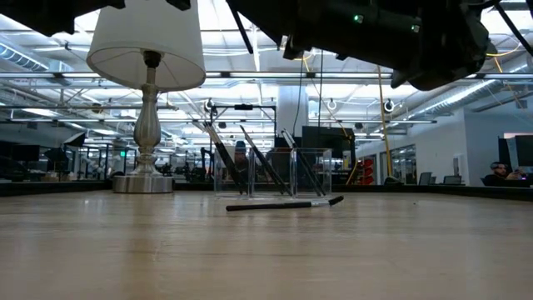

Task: Put items in baskets/containers
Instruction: Put the eyeshadow brush into the transparent organizer, then put the brow brush into the transparent organizer

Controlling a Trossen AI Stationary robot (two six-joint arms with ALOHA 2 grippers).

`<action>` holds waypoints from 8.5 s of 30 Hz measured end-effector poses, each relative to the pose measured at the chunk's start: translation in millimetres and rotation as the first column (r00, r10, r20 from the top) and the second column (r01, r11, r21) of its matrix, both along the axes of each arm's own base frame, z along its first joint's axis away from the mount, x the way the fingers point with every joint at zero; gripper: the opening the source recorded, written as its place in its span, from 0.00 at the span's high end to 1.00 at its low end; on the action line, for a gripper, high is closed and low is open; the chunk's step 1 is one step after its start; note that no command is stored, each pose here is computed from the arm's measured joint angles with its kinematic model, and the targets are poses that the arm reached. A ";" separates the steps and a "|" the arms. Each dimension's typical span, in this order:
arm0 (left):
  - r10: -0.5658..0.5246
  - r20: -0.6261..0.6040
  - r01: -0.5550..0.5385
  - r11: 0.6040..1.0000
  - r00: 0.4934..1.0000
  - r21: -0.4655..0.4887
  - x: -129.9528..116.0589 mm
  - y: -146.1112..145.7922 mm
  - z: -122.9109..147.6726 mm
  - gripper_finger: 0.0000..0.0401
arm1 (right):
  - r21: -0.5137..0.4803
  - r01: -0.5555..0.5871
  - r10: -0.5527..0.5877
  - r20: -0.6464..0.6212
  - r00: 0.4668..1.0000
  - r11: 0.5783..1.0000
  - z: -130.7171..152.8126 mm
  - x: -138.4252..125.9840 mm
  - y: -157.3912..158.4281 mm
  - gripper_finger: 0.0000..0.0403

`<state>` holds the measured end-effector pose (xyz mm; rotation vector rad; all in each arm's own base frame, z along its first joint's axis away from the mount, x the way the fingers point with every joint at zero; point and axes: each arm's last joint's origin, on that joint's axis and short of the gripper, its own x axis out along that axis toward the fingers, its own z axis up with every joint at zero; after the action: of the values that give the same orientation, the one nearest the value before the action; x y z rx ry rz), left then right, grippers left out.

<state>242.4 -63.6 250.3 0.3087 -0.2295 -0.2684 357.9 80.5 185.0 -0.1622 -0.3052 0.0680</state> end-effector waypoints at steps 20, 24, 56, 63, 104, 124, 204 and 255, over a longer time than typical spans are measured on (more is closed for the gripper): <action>0.041 -0.064 -0.039 0.999 0.997 0.029 1.9 3.9 -6.5 0.97 | -0.002 0.064 -0.064 -0.053 0.997 0.998 -4.8 0.6 1.8 0.99; 0.085 -0.088 -0.082 0.996 0.993 0.038 -0.7 6.4 -5.6 0.97 | -0.035 0.183 -0.186 -0.080 0.979 0.982 -0.6 -5.4 12.4 0.90; 0.503 -0.027 -0.491 0.829 0.864 -0.266 49.7 70.5 -70.3 0.97 | -0.112 0.143 -0.164 -0.211 0.964 0.983 0.0 -90.5 69.4 0.73; 0.574 -0.081 -0.570 0.766 0.815 -0.296 54.0 80.6 -91.9 0.97 | -0.118 0.143 -0.165 -0.212 0.963 0.983 -0.5 -90.8 69.2 0.74; 0.632 -0.276 -0.689 0.650 0.724 -0.321 81.8 77.9 -103.3 0.94 | -0.099 0.139 -0.158 -0.213 0.964 0.985 -0.4 -90.5 68.7 0.74; 0.690 -0.102 -0.696 0.699 0.716 -0.162 62.8 55.4 -55.1 0.77 | -0.060 0.137 -0.147 -0.217 0.965 0.989 -0.2 -90.4 68.8 0.75; 0.750 0.012 -0.746 0.655 0.661 0.118 -97.8 1.0 -4.6 0.77 | -0.102 0.197 -0.153 -0.952 0.264 0.975 -68.0 20.4 80.2 1.00; 0.533 0.173 -0.554 0.824 0.828 0.116 -83.4 18.9 2.0 0.77 | -0.015 0.370 -0.151 -0.927 0.342 0.929 -22.9 -25.6 129.7 1.00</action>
<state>159.0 -44.7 252.3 0.5409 -0.2418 0.3092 332.3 210.1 162.1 0.0554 0.8870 -0.2092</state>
